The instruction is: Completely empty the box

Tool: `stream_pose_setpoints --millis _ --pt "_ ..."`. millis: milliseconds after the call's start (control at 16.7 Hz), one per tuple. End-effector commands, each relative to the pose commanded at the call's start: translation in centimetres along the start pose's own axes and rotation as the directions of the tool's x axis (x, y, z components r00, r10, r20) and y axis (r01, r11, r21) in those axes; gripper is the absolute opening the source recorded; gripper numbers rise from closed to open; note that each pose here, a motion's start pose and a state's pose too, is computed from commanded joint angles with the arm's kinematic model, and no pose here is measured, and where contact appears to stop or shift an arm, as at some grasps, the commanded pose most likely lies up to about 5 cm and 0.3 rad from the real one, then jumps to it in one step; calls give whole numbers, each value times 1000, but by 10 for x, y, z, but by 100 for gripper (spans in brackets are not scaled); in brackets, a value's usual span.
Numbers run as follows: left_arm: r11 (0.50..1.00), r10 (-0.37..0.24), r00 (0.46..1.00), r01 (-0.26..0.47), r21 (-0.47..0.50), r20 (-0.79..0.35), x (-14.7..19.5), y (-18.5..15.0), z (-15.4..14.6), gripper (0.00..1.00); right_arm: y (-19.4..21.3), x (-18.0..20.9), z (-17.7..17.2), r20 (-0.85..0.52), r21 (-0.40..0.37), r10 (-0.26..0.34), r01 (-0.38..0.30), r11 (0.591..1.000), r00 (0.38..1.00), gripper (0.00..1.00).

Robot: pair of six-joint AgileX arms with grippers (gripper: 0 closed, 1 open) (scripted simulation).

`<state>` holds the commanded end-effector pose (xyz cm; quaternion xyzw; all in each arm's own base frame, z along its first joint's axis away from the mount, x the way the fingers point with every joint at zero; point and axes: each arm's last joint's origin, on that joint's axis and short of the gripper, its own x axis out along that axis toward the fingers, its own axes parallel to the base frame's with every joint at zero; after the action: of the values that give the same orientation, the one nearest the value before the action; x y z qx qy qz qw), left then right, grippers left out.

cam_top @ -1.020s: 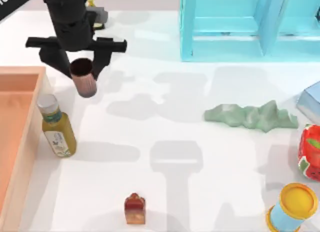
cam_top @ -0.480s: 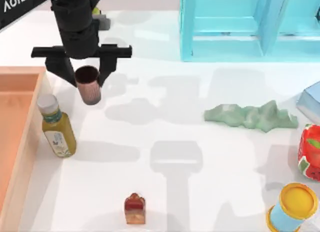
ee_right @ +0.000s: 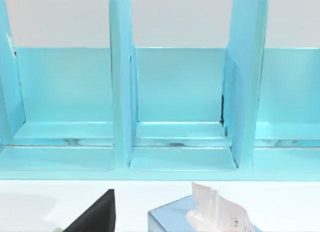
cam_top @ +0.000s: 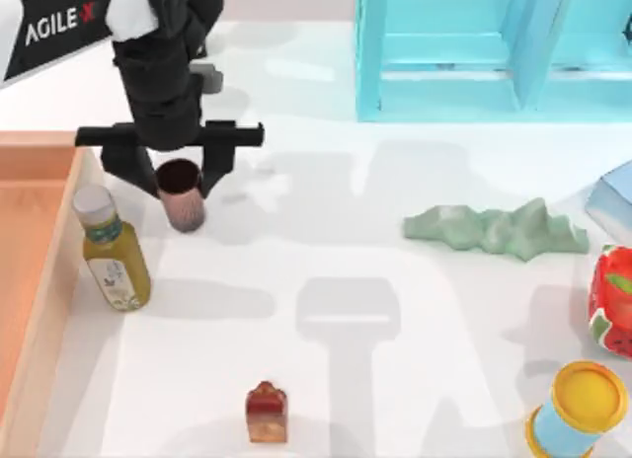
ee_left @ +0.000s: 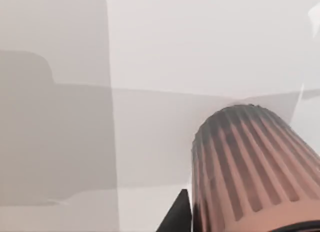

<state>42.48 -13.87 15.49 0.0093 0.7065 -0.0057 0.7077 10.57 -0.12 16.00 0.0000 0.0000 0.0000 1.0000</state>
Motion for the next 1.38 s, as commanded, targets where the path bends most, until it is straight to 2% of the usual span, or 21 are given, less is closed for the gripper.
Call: stream_pose_setpoints --millis 120,900,1380 --pt "1000 0 1000 0 0 0 0 0 0 0 0 0 0 0 0 0 0 1000 1000 100" --pt "1000 0 1000 0 0 0 0 0 0 98 0 0 0 0 0 0 0 1000 1000 100" --pt "1000 0 1000 0 0 0 0 0 0 100 0 0 0 0 0 0 0 1000 1000 100"
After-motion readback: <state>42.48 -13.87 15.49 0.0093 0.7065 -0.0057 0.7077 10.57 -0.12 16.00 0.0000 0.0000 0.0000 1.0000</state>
